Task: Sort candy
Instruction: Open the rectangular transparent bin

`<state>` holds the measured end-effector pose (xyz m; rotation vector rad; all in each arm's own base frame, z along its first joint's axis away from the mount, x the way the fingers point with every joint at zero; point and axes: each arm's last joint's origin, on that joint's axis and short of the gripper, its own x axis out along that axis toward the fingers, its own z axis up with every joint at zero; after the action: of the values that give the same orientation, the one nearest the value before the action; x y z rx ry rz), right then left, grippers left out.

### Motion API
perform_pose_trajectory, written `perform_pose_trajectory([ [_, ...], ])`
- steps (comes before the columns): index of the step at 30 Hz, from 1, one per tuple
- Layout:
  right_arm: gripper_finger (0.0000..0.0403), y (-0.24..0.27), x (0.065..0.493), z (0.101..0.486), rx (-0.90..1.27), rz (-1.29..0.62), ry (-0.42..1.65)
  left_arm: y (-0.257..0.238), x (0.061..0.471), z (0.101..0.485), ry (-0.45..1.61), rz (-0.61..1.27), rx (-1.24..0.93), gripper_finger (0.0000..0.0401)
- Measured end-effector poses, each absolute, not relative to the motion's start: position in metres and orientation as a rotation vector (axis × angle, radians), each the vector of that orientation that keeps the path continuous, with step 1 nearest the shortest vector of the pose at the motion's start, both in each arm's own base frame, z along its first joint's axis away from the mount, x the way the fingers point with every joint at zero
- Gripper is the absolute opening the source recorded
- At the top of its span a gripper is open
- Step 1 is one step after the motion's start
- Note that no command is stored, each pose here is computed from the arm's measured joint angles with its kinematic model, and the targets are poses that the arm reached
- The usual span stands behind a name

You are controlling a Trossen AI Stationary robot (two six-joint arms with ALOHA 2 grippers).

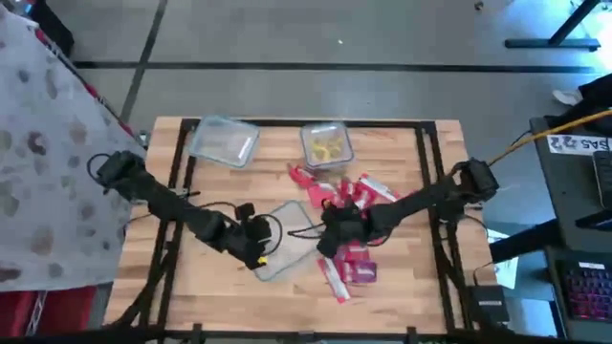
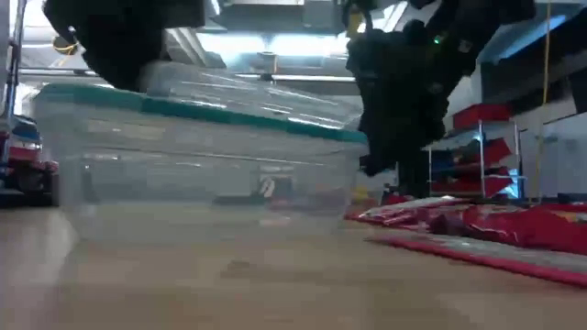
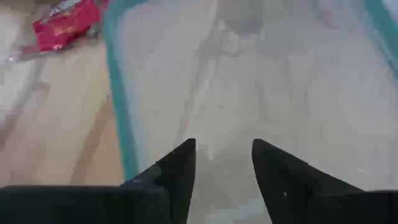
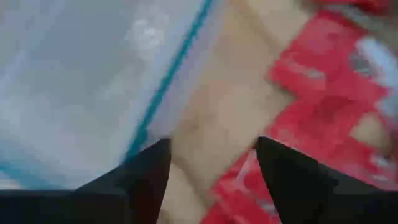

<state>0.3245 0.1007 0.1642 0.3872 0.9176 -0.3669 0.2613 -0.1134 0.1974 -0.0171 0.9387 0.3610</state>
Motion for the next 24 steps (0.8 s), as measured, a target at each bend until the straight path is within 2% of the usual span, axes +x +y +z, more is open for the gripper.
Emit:
perform_pose_trajectory([
  [8,0.0227,0.13,0.319,0.166,0.387,-0.251,0.908,-0.094,0.264,0.189,0.958,0.387,0.039,0.0143],
  [14,0.0227,0.147,0.32,0.172,0.368,-0.193,0.803,-0.087,0.269,0.187,0.941,0.355,0.098,0.0143],
  [18,0.0227,0.145,0.31,0.179,0.33,-0.283,0.792,-0.09,0.269,0.188,0.946,0.334,0.108,0.0143],
  [24,0.0227,0.124,0.305,0.187,0.298,-0.532,0.711,-0.096,0.267,0.189,0.944,0.304,0.102,0.0143],
])
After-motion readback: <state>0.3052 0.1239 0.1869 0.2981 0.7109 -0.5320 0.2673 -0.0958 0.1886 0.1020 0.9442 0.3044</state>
